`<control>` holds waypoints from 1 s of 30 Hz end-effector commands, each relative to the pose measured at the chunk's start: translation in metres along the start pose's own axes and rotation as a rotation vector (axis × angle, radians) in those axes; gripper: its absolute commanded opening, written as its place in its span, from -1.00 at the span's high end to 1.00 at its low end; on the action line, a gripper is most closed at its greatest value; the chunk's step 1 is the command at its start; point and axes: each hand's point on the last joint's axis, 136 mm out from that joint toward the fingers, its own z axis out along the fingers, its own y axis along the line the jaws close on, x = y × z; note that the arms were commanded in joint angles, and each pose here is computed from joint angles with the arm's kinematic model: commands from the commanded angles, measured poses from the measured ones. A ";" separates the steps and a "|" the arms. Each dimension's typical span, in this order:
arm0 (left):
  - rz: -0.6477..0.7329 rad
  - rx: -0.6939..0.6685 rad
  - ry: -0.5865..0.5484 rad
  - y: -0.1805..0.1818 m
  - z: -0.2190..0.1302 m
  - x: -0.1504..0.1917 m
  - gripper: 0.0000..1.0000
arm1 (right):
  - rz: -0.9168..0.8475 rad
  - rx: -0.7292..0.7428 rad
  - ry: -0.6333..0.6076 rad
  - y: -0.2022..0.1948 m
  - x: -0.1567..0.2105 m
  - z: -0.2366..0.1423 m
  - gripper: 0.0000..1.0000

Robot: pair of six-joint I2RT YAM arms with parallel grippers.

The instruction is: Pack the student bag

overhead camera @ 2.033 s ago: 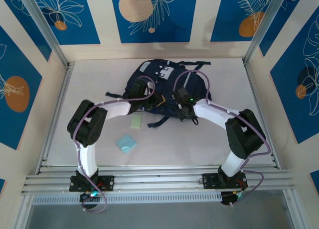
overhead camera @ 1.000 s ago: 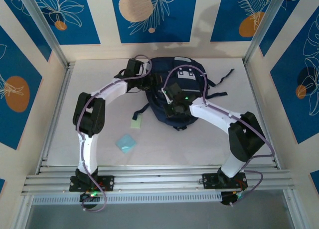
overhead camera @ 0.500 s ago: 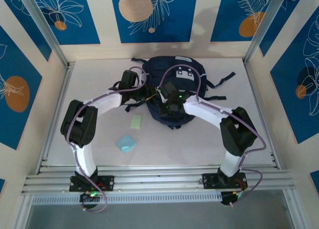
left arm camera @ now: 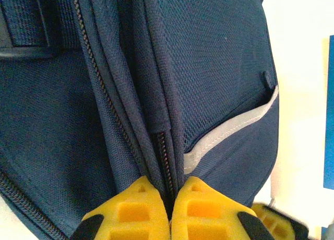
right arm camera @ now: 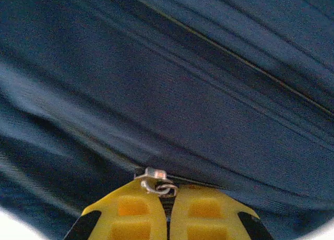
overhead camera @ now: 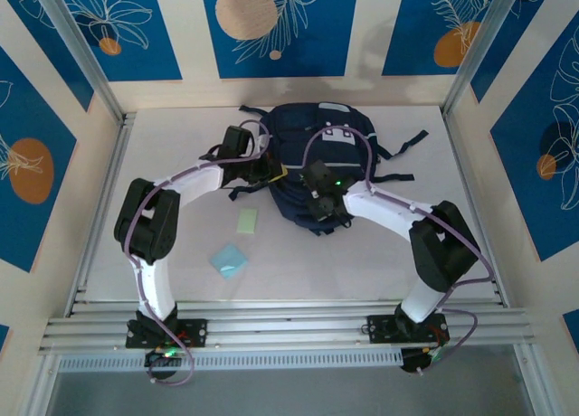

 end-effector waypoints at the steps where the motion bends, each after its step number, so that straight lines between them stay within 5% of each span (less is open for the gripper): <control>1: 0.052 -0.048 -0.122 0.010 -0.027 -0.043 1.00 | 0.059 0.179 0.150 -0.066 0.038 -0.009 1.00; 8: 0.071 -0.088 -0.135 0.019 -0.028 -0.059 1.00 | 0.241 0.112 0.045 -0.096 0.005 -0.017 1.00; 12: 0.038 -0.127 -0.138 0.021 -0.021 -0.080 0.99 | 0.224 -0.148 -0.040 -0.037 -0.022 -0.026 1.00; 16: 0.011 -0.134 -0.147 0.015 -0.024 -0.079 0.07 | 0.180 -0.342 -0.129 0.026 -0.050 -0.043 1.00; 20: -0.007 -0.141 -0.195 0.010 -0.049 -0.065 -0.44 | 0.171 -0.422 -0.188 0.059 -0.078 -0.054 1.00; 30: -0.194 -0.016 -0.186 0.013 -0.058 -0.005 -0.58 | 0.170 -0.506 -0.251 0.091 -0.113 -0.062 1.00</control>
